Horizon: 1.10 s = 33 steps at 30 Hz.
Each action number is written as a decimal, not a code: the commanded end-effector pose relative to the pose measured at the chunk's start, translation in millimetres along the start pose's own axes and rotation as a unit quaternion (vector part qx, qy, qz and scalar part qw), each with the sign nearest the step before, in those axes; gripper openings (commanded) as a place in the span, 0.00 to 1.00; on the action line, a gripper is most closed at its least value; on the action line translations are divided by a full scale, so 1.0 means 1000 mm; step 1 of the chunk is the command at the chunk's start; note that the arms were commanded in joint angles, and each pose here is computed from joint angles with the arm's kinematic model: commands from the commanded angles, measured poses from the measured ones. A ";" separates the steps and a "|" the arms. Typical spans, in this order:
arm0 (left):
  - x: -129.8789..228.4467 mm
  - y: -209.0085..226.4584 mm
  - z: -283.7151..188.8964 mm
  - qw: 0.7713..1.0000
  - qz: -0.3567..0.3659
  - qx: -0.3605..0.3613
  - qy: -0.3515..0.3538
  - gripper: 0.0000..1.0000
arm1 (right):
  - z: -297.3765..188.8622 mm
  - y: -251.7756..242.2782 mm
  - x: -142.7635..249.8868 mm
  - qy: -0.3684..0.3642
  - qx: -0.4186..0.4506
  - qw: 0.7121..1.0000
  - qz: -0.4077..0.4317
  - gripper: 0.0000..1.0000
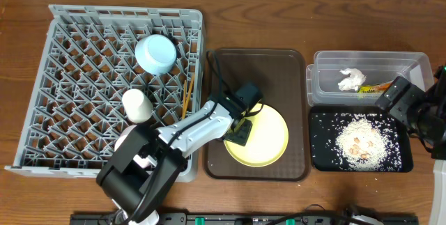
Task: Sort waste into correct bins and load items into the dishwasher
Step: 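Grip the yellow plate rim with the left gripper and tilt it up, then lift the yellow plate and carry it to the dish rack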
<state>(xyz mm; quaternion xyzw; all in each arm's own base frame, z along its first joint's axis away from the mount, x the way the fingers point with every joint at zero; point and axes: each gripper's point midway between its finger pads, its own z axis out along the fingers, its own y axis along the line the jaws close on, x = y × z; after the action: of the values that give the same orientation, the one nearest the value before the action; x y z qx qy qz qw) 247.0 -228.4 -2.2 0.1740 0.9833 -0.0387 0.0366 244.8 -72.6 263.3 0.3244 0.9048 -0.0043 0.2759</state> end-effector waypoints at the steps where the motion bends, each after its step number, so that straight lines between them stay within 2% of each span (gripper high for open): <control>1: 0.027 -0.004 0.032 0.997 0.005 0.021 0.071 0.34 | -0.002 0.000 -0.001 -0.003 0.000 1.000 -0.006 0.99; 2: 0.030 -0.007 0.035 0.996 0.004 0.030 0.079 0.26 | -0.002 0.000 -0.001 -0.003 0.000 1.000 -0.006 0.99; 6: 0.031 -0.015 0.035 0.995 0.003 0.052 0.083 0.08 | -0.002 0.000 -0.001 -0.003 0.000 1.000 -0.006 0.99; 11: 0.028 -0.015 0.034 0.996 0.003 0.054 0.078 0.08 | -0.002 0.000 -0.001 -0.003 0.000 1.000 -0.006 0.99; 14: 0.013 -0.016 0.021 0.998 0.006 0.049 0.047 0.07 | -0.002 0.000 -0.001 -0.003 0.000 1.000 -0.006 0.99; 17: -0.015 -0.006 -0.013 0.999 0.009 0.013 -0.030 0.07 | -0.002 0.000 -0.001 -0.003 0.000 1.000 -0.006 0.99; 20: -0.041 0.013 -0.071 0.991 0.002 -0.038 -0.130 0.08 | -0.002 0.000 -0.001 -0.003 0.000 1.000 -0.006 0.99; 23: -0.054 0.031 -0.137 0.970 -0.015 -0.067 -0.232 0.08 | -0.002 0.000 -0.001 -0.003 0.000 1.000 -0.006 0.99; 26: -0.052 0.047 -0.190 0.948 -0.035 -0.088 -0.305 0.07 | -0.002 0.000 -0.001 -0.003 0.000 1.000 -0.006 0.99; 31: -0.035 0.099 -0.270 0.890 -0.066 -0.198 -0.406 0.07 | -0.002 0.000 -0.001 -0.003 0.000 1.000 -0.006 0.99; 32: -0.028 0.116 -0.293 0.867 -0.070 -0.246 -0.429 0.07 | -0.002 0.000 -0.001 -0.003 0.000 1.000 -0.006 0.99; 33: -0.024 0.125 -0.304 0.854 -0.073 -0.272 -0.438 0.07 | -0.002 0.000 -0.001 -0.003 0.000 1.000 -0.006 0.99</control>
<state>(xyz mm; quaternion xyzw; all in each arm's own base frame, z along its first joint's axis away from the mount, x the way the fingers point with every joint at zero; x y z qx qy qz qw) 290.0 -147.7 250.2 0.0859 0.8949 0.0153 0.4377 244.8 -72.6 263.3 0.3244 0.9048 -0.0043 0.2759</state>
